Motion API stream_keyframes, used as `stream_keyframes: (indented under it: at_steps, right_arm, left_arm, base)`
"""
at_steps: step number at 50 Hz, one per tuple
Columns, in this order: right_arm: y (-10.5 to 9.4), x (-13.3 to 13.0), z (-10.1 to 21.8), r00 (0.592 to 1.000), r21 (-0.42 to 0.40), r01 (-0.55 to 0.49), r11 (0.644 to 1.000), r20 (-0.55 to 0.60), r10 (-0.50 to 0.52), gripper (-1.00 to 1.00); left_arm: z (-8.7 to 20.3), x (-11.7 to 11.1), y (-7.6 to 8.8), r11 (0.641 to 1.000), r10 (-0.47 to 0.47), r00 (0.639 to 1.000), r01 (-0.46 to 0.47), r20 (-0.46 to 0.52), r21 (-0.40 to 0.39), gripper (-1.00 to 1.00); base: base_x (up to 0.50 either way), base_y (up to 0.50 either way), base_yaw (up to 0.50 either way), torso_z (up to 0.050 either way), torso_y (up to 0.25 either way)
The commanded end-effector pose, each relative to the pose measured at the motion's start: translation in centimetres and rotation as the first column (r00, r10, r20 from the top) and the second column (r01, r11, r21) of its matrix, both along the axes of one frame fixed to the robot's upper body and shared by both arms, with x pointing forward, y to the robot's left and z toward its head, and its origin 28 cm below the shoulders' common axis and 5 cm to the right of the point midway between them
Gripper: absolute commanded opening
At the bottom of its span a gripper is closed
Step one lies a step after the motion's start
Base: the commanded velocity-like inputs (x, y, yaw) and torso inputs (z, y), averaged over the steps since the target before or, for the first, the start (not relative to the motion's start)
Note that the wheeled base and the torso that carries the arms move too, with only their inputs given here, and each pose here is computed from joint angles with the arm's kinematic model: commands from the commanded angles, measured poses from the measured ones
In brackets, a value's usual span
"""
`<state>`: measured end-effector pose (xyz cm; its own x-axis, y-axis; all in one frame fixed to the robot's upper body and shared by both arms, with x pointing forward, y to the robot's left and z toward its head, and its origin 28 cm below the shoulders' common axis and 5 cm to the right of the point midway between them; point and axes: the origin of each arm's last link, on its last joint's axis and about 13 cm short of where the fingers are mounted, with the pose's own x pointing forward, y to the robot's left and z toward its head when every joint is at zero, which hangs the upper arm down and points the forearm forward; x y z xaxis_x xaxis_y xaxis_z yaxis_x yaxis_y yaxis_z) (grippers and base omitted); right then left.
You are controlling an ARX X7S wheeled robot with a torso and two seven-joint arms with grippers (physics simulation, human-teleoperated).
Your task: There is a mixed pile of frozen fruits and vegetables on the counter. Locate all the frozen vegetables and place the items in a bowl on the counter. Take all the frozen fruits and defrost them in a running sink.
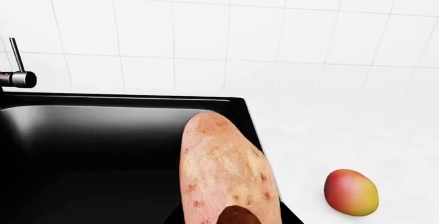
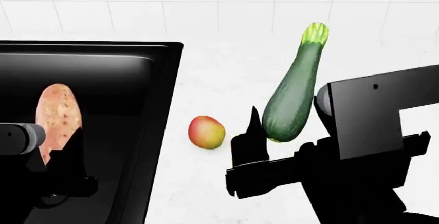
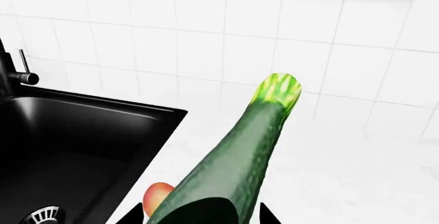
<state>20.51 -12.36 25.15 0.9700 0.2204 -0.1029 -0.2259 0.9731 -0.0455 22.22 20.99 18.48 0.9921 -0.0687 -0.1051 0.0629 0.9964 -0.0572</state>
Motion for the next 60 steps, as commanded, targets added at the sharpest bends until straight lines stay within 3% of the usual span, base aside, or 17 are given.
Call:
stream_keyframes:
  at_steps: [1,26,60]
  right_arm:
    - [-1.0,-1.2,0.5,0.999,-0.032,-0.026,0.999,0.042,0.027,-1.0]
    - [-0.9,-1.4,0.3,0.999,-0.011,-0.027,1.0,0.047,0.027,-1.0]
    - [-0.6,-1.6,-0.3,0.997,-0.023,-0.031,0.999,0.066,0.032,-1.0]
  left_arm:
    - [1.2,0.3,-0.3,1.0,-0.003,1.0,0.002,0.031,0.021,-1.0]
    - [3.9,-1.8,0.3,0.999,0.008,0.994,-0.012,0.109,0.034,-1.0]
    - [3.7,-1.6,0.1,0.999,0.009,0.994,-0.014,0.108,0.042,-1.0]
  base:
    - [-0.06,0.0,0.0,0.0,0.0]
    - [-0.34,0.04,0.0,0.0,0.0]
    - [-0.07,0.49,0.0,0.0,0.0]
